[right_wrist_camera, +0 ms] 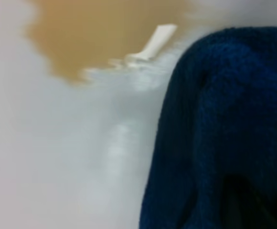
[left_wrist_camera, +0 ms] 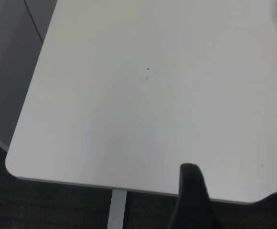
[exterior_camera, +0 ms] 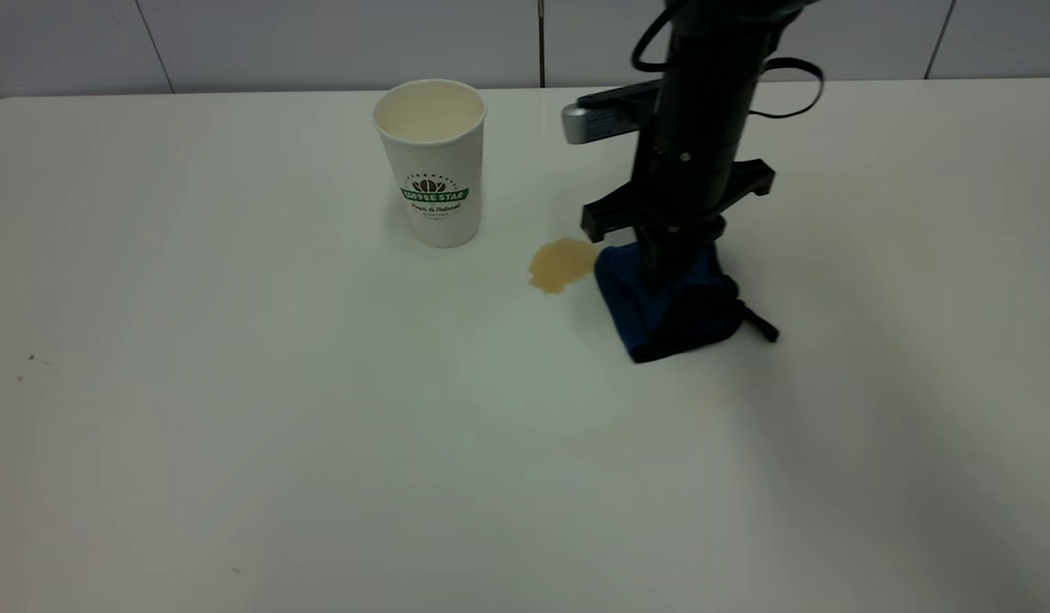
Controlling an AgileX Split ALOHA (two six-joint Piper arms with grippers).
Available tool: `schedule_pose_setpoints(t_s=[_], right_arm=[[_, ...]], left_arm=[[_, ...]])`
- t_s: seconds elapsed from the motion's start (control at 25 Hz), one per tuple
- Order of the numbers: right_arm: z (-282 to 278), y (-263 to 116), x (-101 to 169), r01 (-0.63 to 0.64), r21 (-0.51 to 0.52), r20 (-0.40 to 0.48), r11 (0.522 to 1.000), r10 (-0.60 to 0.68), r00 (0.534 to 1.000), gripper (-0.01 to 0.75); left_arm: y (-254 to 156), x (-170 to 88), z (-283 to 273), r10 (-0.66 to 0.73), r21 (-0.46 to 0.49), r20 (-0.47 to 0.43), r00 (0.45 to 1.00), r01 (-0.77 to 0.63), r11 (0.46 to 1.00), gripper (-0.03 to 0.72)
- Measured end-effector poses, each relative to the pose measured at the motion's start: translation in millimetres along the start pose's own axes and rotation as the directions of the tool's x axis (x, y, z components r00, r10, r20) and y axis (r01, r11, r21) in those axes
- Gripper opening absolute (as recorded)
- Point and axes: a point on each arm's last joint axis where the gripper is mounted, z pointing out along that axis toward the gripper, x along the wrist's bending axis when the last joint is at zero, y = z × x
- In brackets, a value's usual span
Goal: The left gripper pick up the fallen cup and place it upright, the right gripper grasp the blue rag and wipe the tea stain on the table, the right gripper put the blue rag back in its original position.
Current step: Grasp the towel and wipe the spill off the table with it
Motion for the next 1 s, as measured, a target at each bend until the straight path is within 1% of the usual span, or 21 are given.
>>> schedule_pose_setpoints(t_s=[0.12, 0.2, 0.36, 0.64, 0.8, 0.88, 1.0], right_arm=[[5, 1, 28, 0.036, -0.031, -0.009, 0.999, -0.036, 0.999, 0.067], [7, 1, 41, 0.052, -0.053, -0.013, 0.997, -0.053, 0.998, 0.067], [7, 6, 55, 0.064, -0.117, -0.019, 0.991, -0.066, 0.998, 0.067], [5, 19, 57, 0.051, -0.260, -0.023, 0.964, -0.059, 0.998, 0.067], [5, 25, 55, 0.076, -0.328, 0.001, 0.941, -0.080, 0.997, 0.067], [5, 26, 53, 0.096, -0.347, 0.019, 0.933, -0.095, 0.995, 0.067], [9, 27, 40, 0.094, -0.356, 0.037, 0.930, -0.086, 0.996, 0.067]], left_arm=[[0, 0, 0, 0.001, 0.000, 0.000, 1.000, -0.001, 1.000, 0.552], [0, 0, 0, 0.001, 0.000, 0.000, 1.000, -0.001, 1.000, 0.552], [0, 0, 0, 0.001, 0.000, 0.000, 1.000, -0.001, 1.000, 0.552], [0, 0, 0, 0.001, 0.000, 0.000, 1.000, -0.001, 1.000, 0.552], [0, 0, 0, 0.001, 0.000, 0.000, 1.000, -0.001, 1.000, 0.552], [0, 0, 0, 0.001, 0.000, 0.000, 1.000, -0.001, 1.000, 0.552], [0, 0, 0, 0.001, 0.000, 0.000, 1.000, -0.001, 1.000, 0.552]])
